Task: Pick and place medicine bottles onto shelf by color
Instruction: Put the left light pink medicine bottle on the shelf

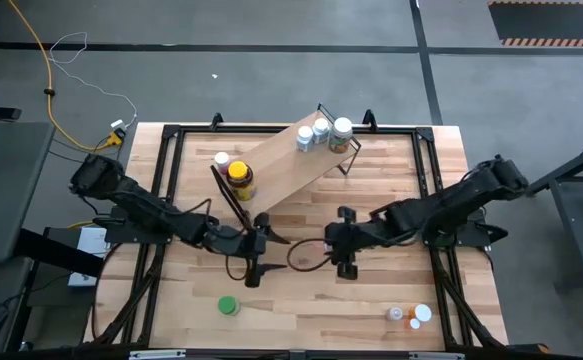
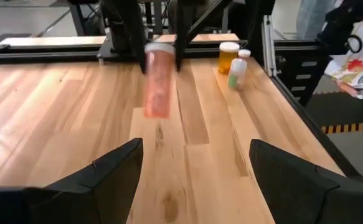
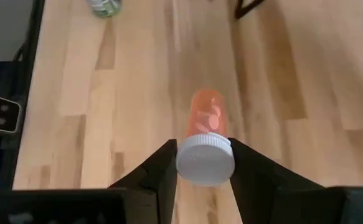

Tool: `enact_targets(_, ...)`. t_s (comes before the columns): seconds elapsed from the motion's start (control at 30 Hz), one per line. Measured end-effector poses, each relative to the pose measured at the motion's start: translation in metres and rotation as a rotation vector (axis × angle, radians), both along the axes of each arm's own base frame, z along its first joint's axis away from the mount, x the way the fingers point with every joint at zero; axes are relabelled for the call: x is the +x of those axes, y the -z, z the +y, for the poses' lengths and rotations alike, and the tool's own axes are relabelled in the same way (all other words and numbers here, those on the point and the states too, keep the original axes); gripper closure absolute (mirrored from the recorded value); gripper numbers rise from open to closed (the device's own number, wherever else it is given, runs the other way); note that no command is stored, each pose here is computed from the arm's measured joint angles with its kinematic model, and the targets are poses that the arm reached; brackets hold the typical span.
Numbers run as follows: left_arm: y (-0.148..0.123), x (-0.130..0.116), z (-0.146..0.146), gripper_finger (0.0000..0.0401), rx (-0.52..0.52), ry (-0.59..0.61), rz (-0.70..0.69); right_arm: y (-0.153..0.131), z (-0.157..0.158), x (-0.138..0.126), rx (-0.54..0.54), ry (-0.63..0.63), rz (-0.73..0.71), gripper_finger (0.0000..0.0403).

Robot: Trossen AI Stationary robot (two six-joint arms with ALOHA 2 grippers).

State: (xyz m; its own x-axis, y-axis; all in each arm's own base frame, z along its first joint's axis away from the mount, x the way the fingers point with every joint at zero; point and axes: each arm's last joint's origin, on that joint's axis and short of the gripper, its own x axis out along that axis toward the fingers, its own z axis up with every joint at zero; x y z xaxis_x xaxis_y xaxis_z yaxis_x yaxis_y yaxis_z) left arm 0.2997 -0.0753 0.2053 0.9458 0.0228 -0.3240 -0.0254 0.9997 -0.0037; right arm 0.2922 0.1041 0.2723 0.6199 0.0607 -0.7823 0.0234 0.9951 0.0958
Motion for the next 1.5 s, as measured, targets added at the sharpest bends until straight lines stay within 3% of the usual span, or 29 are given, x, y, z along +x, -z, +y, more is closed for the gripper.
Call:
enact_targets(0.33,0.031,0.021,0.004,0.0116,-0.087,-0.033,-0.021,0.019,0.011,0.025,0.070,-0.109,-0.038,0.0284)
enact_targets(0.6,0.047,0.038,0.002,0.0116,-0.155,0.080,0.022,0.032,0.014,0.033,0.067,-0.108,-0.021,0.0284)
enact_targets(0.8,0.048,0.053,-0.003,0.0116,-0.121,0.108,0.037,0.035,0.015,0.036,0.072,-0.111,-0.026,0.0284)
enact_targets(1.17,0.051,0.055,-0.003,0.0119,-0.113,0.085,0.061,0.034,0.015,0.037,0.075,-0.114,-0.040,0.0284)
enact_targets(1.5,0.051,0.055,-0.002,0.0209,-0.109,0.081,0.067,0.034,0.015,0.037,0.077,-0.112,-0.040,0.0284)
